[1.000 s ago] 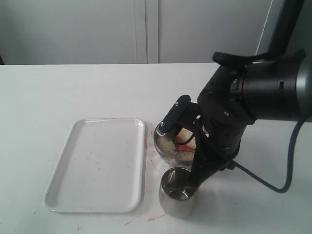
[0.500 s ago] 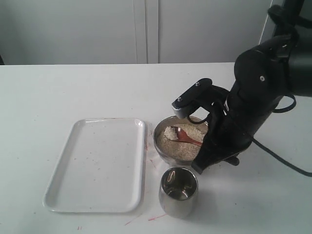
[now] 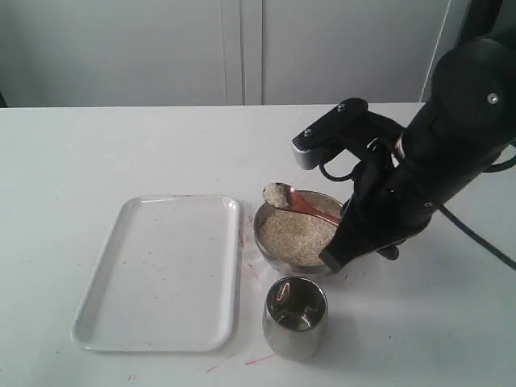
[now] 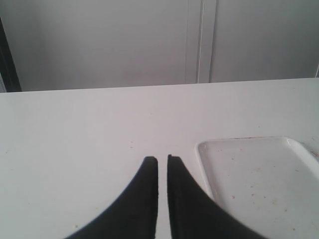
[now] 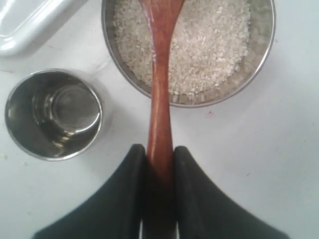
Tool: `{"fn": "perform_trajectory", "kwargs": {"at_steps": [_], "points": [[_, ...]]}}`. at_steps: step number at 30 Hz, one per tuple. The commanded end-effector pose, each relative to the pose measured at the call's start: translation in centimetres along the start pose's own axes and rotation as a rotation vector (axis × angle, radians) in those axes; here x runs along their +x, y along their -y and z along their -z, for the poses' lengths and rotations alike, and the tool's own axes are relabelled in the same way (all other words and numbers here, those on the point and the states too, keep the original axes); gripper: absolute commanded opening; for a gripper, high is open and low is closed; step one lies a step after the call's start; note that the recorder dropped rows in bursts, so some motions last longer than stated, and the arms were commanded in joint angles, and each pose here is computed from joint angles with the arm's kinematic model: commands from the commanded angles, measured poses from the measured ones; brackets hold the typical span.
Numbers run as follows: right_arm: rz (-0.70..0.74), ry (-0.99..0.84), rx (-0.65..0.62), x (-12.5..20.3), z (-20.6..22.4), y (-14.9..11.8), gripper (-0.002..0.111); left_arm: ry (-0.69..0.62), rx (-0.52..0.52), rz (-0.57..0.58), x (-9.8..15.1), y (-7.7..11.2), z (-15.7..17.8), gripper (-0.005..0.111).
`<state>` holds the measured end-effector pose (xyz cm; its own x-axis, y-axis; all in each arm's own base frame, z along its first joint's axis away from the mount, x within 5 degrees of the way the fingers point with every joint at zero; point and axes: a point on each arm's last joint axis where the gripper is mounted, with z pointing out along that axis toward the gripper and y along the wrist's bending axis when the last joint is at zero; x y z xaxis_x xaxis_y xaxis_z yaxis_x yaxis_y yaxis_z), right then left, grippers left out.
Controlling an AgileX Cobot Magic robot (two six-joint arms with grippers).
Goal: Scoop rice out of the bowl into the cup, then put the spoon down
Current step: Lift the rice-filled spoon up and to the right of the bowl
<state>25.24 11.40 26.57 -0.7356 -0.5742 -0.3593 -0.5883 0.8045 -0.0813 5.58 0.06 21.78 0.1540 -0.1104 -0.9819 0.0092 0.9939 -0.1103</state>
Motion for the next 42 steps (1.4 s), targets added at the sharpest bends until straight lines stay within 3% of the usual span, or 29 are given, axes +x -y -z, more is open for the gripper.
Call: {"fn": "perform_trajectory", "kwargs": {"at_steps": [1, 8, 17, 26, 36, 42], "points": [[0.008, 0.026, 0.009, 0.7, 2.2, 0.1, 0.000, 0.011, 0.007, 0.006, -0.3, 0.1, 0.0, 0.014], [-0.002, 0.131, -0.009, 2.3, 6.8, -0.7, 0.000, 0.011, 0.007, 0.006, -0.3, 0.1, 0.0, 0.014], [-0.081, 0.161, -0.013, 6.8, 12.5, -1.8, 0.000, 0.011, 0.007, 0.006, -0.3, 0.1, 0.0, 0.014], [-0.147, 0.274, 0.046, 10.6, 16.1, -2.3, 0.000, 0.011, 0.007, 0.006, -0.3, 0.1, 0.0, 0.014], [-0.189, 0.207, 0.030, 14.6, 13.0, -3.3, 0.000, 0.011, 0.007, 0.006, -0.3, 0.1, 0.0, 0.014], [-0.226, 0.161, -0.061, 16.0, 11.1, -4.3, 0.000, 0.011, 0.007, 0.006, -0.3, 0.1, 0.0, 0.014]]}}
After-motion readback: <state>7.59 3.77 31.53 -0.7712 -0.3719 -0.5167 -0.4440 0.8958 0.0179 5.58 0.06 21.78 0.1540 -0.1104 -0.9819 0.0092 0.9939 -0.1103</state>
